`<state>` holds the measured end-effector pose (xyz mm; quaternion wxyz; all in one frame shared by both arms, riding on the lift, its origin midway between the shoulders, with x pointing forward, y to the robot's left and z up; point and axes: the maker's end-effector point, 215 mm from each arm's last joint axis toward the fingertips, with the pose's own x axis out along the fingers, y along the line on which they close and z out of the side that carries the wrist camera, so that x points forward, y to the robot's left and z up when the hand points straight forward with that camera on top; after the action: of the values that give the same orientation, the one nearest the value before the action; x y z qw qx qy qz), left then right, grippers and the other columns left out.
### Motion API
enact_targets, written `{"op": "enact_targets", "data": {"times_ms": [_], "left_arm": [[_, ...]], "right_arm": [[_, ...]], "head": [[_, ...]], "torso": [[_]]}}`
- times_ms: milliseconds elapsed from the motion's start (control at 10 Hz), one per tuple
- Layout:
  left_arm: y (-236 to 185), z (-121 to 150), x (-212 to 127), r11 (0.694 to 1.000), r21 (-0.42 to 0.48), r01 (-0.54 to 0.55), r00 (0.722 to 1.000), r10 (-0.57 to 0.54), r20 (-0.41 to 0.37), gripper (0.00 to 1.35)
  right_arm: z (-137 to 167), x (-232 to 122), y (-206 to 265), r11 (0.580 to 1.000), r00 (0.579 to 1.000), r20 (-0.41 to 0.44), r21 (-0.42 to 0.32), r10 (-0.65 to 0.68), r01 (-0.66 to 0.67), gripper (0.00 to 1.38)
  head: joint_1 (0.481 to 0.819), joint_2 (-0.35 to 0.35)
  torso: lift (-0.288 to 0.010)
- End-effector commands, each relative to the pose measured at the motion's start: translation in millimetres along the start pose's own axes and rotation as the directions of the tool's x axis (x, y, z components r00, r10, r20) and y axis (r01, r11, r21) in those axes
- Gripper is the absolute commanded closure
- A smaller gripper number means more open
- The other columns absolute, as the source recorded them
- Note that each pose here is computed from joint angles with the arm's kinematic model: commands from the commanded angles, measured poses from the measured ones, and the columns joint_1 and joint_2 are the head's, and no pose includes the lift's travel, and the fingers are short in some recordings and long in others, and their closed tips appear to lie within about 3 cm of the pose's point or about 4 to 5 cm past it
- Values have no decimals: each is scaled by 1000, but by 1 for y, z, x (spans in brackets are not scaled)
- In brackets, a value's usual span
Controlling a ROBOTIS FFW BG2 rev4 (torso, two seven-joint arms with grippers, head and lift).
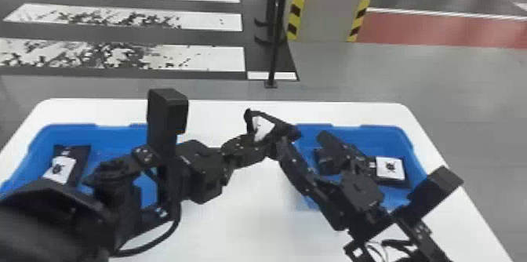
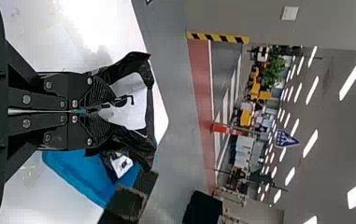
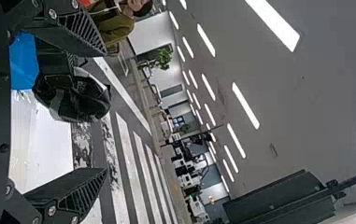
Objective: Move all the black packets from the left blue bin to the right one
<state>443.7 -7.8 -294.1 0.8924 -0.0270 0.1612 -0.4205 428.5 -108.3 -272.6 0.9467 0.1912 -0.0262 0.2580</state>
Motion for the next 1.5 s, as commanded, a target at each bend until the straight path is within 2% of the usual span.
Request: {"op": "enact_targets", "data": {"times_ms": [0, 100, 200, 300, 800, 900, 1000, 1100, 1300, 1400], "left_arm": [[-29, 1, 9, 998, -3, 70, 998, -70, 0, 1205], [-41, 3, 13, 995, -2, 101, 995, -101, 2, 1205], [-50, 1, 15, 993, -7, 121, 993, -121, 0, 1205], [-53, 0, 15, 992, -8, 127, 992, -127, -4, 1205], [-51, 8, 13, 991, -17, 130, 991, -130, 29, 1205], [-53, 8, 12, 990, -35, 134, 990, -133, 36, 1064], [-41, -1, 7, 993, -58, 100, 995, -98, 30, 430], [-31, -14, 1, 994, -83, 75, 997, -74, 10, 56], [-10, -32, -21, 990, -140, 9, 1000, -9, -2, 193], [-1, -29, -35, 989, -149, -26, 999, 29, 18, 243]], "right_arm": [[-6, 11, 5, 1000, 1000, -2, 20, 23, -23, 154], [-1, 16, -1, 1000, 1000, 25, 24, 16, -17, 206], [0, 18, -9, 998, 999, 47, 63, 4, -7, 694], [19, 17, -14, 999, 994, 109, 35, -18, 14, 1266], [16, 15, -12, 999, 995, 95, 52, -21, 16, 1274], [17, 16, -13, 998, 995, 96, 54, -22, 17, 1274], [21, 17, -25, 998, 994, 102, 46, -37, 32, 1274], [28, 17, -43, 998, 992, 110, 26, -59, 56, 1274], [49, 18, -88, 992, 985, 130, -39, -111, 117, 1274], [49, 19, -114, 986, 984, 111, -73, -140, 149, 1274]], "head": [[695, -141], [695, -159], [695, -176], [695, -194], [695, -219], [695, -217], [695, -216], [695, -215], [695, -218], [695, -224]], "torso": [[-140], [-140], [-140], [-140], [-140], [-140], [-140], [-140], [-140], [-140]]}}
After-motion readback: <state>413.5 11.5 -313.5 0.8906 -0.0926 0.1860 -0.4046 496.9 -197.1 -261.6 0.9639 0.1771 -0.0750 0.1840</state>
